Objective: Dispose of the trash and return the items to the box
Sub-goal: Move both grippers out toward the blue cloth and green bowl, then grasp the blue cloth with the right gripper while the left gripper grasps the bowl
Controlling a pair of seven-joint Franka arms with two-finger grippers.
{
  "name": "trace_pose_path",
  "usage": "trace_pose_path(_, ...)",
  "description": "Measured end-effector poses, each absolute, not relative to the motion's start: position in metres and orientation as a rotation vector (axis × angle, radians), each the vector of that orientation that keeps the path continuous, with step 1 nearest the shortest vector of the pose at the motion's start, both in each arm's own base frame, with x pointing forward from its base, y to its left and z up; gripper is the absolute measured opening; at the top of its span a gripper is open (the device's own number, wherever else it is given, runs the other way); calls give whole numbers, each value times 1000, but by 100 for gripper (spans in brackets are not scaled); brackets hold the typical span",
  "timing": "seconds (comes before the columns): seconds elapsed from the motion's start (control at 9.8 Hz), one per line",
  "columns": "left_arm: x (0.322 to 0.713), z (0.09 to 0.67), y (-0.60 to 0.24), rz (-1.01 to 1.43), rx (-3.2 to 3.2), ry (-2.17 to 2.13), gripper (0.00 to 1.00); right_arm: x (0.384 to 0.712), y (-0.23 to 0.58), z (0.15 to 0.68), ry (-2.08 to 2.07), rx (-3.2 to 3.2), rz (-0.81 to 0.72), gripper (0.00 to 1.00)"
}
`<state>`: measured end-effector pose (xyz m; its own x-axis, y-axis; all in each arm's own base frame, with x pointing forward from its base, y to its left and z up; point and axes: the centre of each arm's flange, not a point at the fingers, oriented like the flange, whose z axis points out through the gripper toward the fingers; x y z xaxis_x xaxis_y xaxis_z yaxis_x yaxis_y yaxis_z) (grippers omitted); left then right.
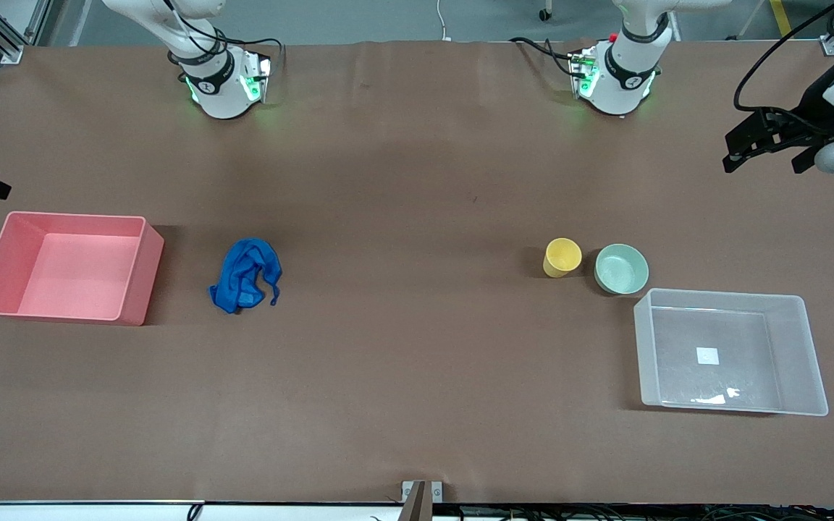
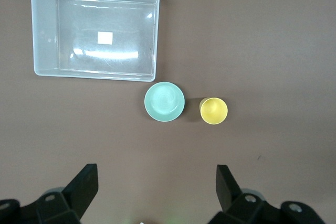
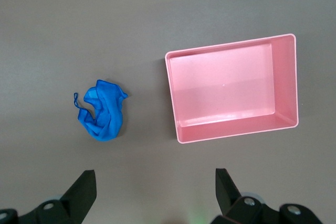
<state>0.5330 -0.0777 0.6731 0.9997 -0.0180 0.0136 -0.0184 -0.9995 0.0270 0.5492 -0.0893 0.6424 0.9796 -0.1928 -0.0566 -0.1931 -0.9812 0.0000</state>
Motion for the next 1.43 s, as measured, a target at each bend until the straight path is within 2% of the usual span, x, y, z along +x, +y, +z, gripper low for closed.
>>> trace_pose_path(0.71,540,652,-74,-30,3117,-10,99,549,-89,642,303,-3119,92,100)
trace_pose_path(1.12,565,553,-44,-41,3101,96,98,553,-54,637,202,-3117,118,100)
trace_pose_path(1.22,569,522,-45,-26,3101,85,99,561,-34,621,146,-3120,125,100)
trace_pose_path(1.43,562,451,-45,-38,3104,73,100,582,6,543,44,-3123,131,100)
